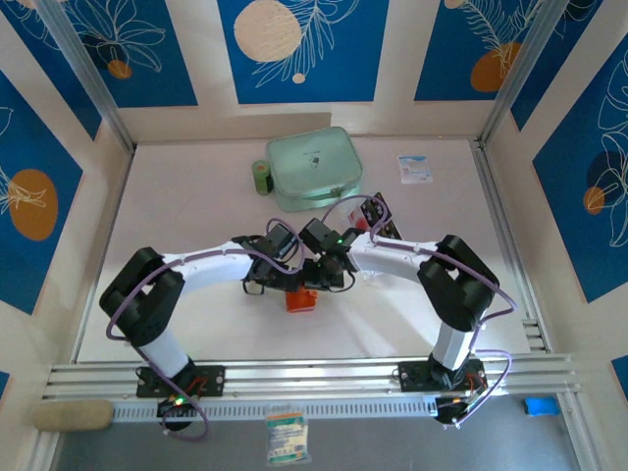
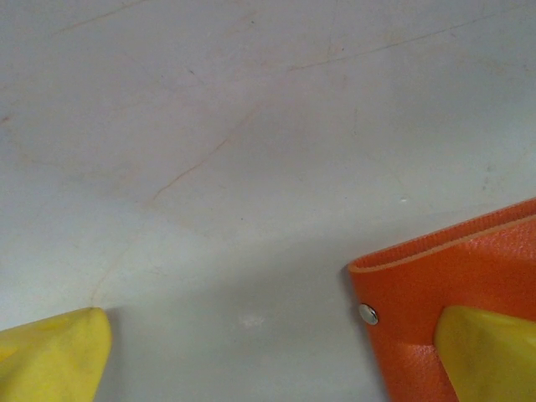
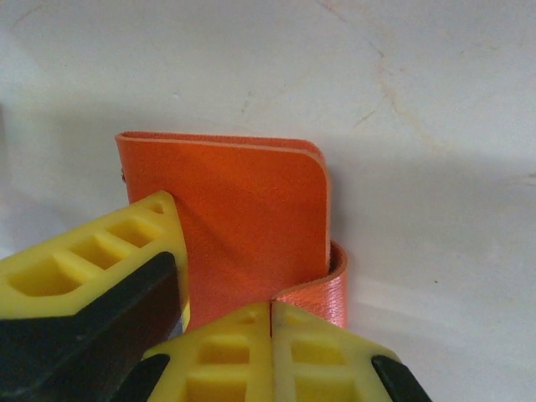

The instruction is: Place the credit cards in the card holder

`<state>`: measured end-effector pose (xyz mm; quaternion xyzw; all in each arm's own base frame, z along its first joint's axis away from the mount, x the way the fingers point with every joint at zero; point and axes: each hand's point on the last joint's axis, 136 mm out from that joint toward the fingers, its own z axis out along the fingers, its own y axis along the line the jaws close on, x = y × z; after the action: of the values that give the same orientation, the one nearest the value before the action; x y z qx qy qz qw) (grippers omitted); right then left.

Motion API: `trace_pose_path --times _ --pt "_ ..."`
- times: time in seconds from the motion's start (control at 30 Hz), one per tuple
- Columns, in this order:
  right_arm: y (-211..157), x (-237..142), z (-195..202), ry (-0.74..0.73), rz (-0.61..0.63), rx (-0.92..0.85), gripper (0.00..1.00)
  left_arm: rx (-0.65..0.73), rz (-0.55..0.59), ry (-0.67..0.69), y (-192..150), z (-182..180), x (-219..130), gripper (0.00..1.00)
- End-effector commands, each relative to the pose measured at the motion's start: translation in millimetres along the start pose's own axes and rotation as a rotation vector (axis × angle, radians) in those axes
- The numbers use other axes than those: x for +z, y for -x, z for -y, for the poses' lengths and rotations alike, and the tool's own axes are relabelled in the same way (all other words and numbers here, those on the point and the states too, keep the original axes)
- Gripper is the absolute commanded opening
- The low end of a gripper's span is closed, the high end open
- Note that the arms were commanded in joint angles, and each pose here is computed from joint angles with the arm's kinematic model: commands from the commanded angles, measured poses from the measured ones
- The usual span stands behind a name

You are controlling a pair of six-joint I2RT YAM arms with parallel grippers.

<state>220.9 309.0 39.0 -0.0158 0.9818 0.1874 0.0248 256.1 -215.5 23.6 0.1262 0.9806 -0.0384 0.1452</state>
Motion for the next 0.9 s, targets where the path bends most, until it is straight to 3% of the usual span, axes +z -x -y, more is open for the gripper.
trace_pose_path --times 0.0,0.7,0.87 --pt "-13.1 7.5 -17.5 0.031 -0.038 -0.035 0.0 0.027 -0.069 0.037 -19.7 -8.6 12.4 1.0" --pt "-43.7 35.3 42.7 -0.085 -0.09 0.08 0.0 0.027 -0.069 0.039 -20.7 -9.5 12.0 1.0" --pt "-43.4 38.7 53.6 -0.043 -0.087 0.152 0.0 0.027 -0.07 0.04 -20.8 -9.8 12.0 1.0"
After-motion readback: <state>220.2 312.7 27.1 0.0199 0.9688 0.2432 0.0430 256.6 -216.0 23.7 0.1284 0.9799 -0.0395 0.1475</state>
